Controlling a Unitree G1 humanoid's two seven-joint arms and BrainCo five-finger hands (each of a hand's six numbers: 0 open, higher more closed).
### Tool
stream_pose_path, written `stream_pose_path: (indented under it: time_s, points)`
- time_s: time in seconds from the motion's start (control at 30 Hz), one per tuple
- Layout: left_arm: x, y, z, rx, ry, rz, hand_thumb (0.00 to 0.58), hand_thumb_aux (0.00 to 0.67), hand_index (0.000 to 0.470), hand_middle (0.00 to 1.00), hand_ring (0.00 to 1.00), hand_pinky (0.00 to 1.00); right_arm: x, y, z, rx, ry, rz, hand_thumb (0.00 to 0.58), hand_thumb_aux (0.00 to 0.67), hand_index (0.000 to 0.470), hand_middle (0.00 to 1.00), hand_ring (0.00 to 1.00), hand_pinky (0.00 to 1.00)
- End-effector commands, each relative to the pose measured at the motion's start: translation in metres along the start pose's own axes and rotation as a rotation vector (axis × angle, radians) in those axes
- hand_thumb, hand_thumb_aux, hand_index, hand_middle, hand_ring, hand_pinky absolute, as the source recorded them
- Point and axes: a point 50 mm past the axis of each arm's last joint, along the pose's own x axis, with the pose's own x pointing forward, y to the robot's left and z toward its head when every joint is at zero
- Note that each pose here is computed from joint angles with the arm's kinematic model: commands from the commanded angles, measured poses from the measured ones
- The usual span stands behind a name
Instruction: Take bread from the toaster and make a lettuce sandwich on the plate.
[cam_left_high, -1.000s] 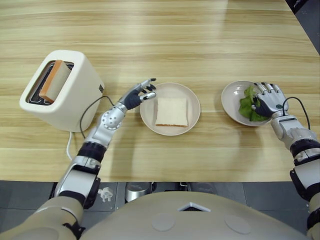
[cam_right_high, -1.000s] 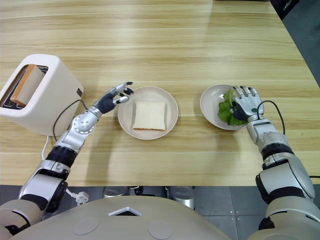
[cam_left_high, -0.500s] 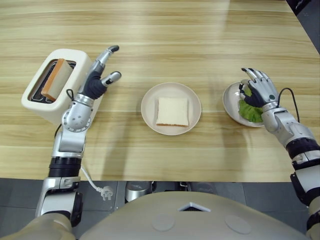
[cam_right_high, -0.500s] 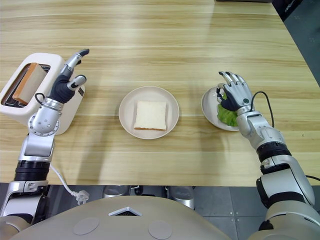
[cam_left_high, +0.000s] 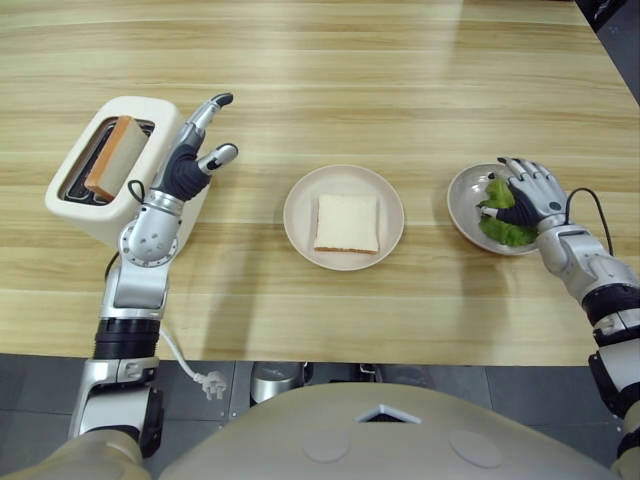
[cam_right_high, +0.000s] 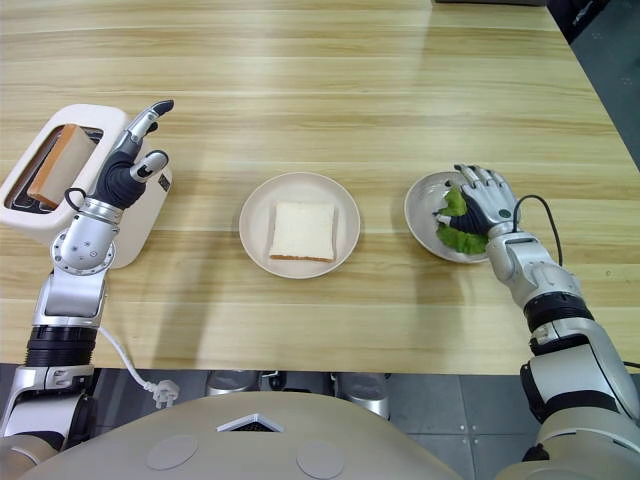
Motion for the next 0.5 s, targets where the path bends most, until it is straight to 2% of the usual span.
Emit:
stream_pose_path:
  time_s: [0.03, 0.5]
  points:
    - [-0.001, 0.006, -0.001, -0.008, 0.005, 0.019, 0.0, 0.0, 0.0, 0.0, 0.0, 0.0, -0.009, 0.004, -0.019, -0.051, 0.056, 0.054, 0.0, 0.0, 0.0, 0.0, 0.0, 0.0]
    - [0.0, 0.01, 0.005, -0.014, -0.025, 0.028, 0.0, 0.0, 0.0, 0.0, 0.0, 0.0, -0.008, 0.022, -0.014, -0.063, 0.074, 0.122, 0.0, 0.0, 0.0, 0.0, 0.0, 0.0]
